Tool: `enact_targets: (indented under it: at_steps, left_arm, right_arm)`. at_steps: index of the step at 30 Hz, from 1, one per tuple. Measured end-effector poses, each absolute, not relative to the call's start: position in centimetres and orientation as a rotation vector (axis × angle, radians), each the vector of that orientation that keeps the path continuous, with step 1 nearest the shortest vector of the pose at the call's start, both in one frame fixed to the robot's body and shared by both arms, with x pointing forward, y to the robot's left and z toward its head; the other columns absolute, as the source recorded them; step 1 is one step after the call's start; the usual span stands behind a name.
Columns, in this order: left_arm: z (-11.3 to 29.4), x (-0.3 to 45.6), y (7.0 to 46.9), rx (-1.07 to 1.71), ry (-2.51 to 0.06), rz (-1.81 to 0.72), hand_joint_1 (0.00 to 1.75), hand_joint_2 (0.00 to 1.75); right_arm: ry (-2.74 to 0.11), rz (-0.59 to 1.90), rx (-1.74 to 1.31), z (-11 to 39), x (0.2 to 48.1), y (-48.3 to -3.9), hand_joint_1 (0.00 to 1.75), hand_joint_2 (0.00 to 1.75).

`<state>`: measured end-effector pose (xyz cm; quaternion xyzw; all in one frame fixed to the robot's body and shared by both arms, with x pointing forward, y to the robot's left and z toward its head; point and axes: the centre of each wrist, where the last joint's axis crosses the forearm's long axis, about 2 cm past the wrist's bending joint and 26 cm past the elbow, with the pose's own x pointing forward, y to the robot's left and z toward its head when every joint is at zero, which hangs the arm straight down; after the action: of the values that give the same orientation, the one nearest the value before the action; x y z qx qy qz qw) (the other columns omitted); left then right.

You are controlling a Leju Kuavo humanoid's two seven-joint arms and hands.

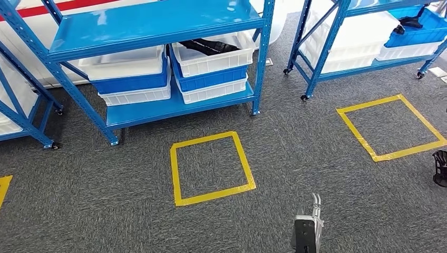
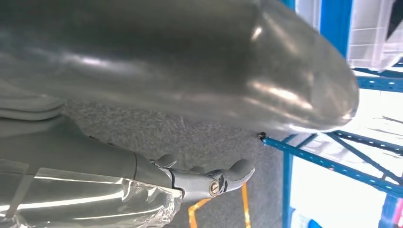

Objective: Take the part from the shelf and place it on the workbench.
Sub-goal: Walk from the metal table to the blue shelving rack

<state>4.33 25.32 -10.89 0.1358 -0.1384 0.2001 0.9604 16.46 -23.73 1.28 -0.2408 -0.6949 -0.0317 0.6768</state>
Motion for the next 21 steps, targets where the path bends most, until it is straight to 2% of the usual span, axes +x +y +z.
enact_targets:
  at_steps: [21]
  left_arm:
    - [-10.9, 4.4, 25.1, 0.287, -0.276, 0.455, 0.00, 0.00]
  right_arm:
    - [-1.551, -0.066, -0.547, 1.5, 17.4, -23.8, 0.00, 0.00]
